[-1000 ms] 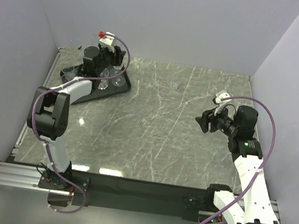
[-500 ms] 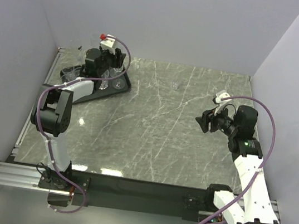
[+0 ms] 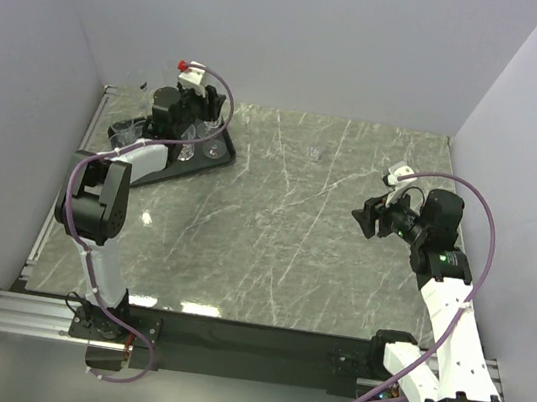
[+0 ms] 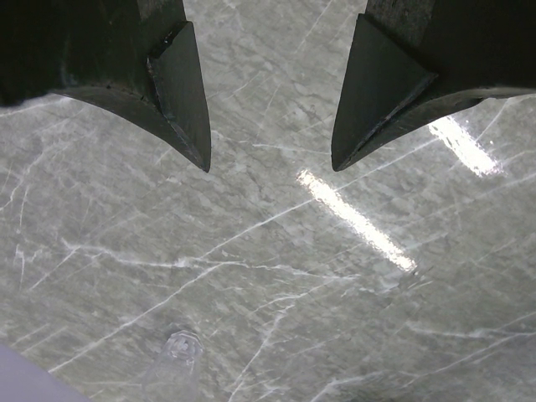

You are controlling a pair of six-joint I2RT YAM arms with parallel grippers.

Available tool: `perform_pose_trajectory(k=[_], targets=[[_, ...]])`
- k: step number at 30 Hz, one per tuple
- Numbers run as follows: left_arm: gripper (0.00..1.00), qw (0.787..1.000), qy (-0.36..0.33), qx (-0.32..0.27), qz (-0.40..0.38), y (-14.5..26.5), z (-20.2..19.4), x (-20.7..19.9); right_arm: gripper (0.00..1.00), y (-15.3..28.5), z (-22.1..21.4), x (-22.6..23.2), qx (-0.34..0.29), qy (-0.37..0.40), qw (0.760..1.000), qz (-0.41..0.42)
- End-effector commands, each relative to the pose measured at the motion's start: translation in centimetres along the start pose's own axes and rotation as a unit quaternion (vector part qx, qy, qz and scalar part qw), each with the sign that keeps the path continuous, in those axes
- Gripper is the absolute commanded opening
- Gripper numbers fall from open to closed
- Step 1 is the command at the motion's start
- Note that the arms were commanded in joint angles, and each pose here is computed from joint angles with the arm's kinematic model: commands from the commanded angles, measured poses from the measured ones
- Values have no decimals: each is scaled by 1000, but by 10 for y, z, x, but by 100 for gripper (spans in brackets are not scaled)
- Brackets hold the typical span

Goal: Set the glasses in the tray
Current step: Place the glass into the tray

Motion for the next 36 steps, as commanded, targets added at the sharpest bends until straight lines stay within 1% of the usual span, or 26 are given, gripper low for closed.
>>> perform_pose_trajectory(k=[1,11,19,20,21,29,32,33,35,36], targets=[[41,997,-10,-74,-13,0,39,-3,66,1,8,-4,-20,14,1000,-8],[44,997,-4,-71,-19,2,37,-5,66,1,8,-4,-20,14,1000,-6],[49,997,-2,-72,-20,4,36,-6,66,1,9,-3,-21,13,1000,-4],[51,997,-3,-73,-21,4,36,-6,66,2,10,-3,-23,14,1000,-4],[55,997,-3,-74,-21,5,37,-7,66,1,9,-3,-22,14,1000,-4],[62,997,-4,-74,-21,9,37,-8,66,2,10,-3,-24,15,1000,-3],[66,997,-5,-77,-23,12,40,-9,66,2,9,-2,-23,14,1000,-2],[70,997,-5,-79,-23,12,40,-9,66,2,10,-2,-24,15,1000,-3],[73,996,-5,-82,-25,16,43,-10,66,2,10,-2,-25,15,1000,-2],[77,996,-5,-85,-25,16,44,-11,66,2,10,-2,-25,16,1000,-2]])
Point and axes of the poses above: each gripper's point midway between its finger pads, its own y axis back along the fingers, its own x axis along the line the jaws close on, z = x × y, the point moved 6 cm from there along y, back along the fingers, and after that the axes turned 2 degrees about y, right-handed, at the moved point
